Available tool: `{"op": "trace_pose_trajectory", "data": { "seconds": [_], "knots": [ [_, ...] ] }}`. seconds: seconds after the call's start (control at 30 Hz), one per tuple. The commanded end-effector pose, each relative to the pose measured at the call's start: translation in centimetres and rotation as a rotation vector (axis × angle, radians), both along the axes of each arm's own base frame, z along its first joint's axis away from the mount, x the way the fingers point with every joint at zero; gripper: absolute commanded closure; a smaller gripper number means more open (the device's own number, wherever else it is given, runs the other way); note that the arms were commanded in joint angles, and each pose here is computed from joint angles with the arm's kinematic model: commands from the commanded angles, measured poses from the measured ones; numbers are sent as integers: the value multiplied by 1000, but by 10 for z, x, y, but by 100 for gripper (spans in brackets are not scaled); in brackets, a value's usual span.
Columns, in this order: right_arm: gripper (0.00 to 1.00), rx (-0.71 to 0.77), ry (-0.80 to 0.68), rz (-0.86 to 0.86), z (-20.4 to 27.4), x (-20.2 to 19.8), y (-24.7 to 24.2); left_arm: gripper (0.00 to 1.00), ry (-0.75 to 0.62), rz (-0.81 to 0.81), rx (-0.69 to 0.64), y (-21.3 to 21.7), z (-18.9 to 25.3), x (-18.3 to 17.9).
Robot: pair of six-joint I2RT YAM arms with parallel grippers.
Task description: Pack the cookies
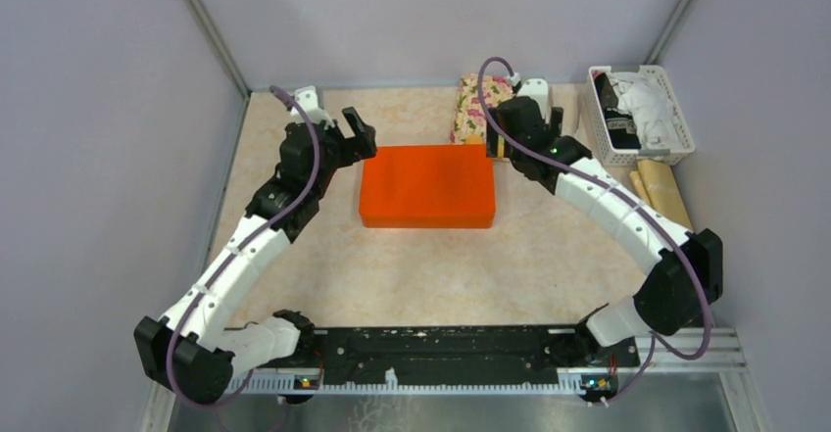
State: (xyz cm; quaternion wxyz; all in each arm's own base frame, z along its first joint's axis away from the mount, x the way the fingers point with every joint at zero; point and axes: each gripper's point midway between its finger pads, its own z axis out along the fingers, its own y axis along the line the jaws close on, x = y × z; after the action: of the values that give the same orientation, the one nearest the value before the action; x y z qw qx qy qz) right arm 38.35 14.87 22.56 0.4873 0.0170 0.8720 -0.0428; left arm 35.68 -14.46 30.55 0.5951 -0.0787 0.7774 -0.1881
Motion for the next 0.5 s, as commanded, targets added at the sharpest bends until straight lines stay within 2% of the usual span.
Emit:
{"op": "trace_pose_trajectory", "data": {
  "seconds": [0.0,0.13,0.47],
  "knots": [
    [1,-153,-109,-32,47,-7,-34,1,13,242,90,51,3,-8],
    [1,-157,-117,-76,43,-13,-43,1,12,310,98,67,1,-15],
    [1,-74,-180,-73,40,-24,-45,1,18,268,89,61,-17,-19]
  ]
}}
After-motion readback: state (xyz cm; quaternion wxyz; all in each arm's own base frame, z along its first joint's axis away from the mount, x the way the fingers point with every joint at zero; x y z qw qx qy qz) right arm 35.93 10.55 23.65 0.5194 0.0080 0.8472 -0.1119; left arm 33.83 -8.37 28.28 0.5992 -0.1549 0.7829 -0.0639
